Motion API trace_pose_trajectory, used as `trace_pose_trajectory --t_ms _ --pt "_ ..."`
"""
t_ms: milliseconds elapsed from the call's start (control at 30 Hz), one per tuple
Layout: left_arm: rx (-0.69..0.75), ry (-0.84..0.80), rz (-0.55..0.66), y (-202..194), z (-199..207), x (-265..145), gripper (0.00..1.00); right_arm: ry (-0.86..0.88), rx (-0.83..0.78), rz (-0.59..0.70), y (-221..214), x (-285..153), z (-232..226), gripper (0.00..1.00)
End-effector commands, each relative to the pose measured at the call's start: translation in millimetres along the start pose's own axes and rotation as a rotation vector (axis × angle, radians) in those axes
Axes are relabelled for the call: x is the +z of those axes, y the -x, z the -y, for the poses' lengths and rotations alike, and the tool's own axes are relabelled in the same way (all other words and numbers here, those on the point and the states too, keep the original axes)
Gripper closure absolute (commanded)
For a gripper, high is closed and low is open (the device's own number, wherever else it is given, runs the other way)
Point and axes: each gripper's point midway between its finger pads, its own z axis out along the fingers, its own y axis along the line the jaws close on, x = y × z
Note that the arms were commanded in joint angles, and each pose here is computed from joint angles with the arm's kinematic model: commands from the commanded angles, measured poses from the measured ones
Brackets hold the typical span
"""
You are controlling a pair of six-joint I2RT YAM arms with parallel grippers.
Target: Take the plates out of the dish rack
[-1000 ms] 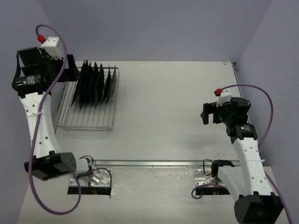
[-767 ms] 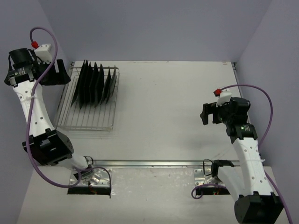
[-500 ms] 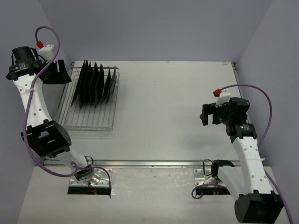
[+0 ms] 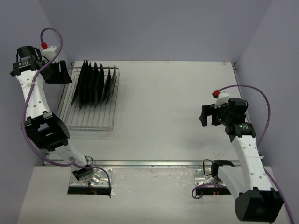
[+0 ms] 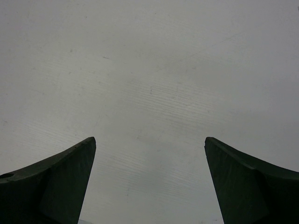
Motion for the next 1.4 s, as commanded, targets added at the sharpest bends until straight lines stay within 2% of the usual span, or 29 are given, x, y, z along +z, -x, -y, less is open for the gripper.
trace_pose_trajectory --t_ms 0,400,1067,1367 --pt "0.084 0.029 0.034 15.4 8.5 2.5 0.46 0.007 0.008 0.016 4.9 1.8 -1.6 0.01" --pt "0.065 0.071 0.000 25.1 4.7 21.6 0.49 0.006 0.009 0.011 4.4 2.2 -1.0 0.01" --pt "0.104 0.034 -0.044 21.7 24.3 43.3 0.51 0.020 0.026 -0.012 -4.6 10.1 -2.7 0.01" --pt "0.132 0.099 -0.084 13.3 21.1 63.0 0.55 0.014 0.024 -0.017 -7.2 12.0 -1.1 0.01"
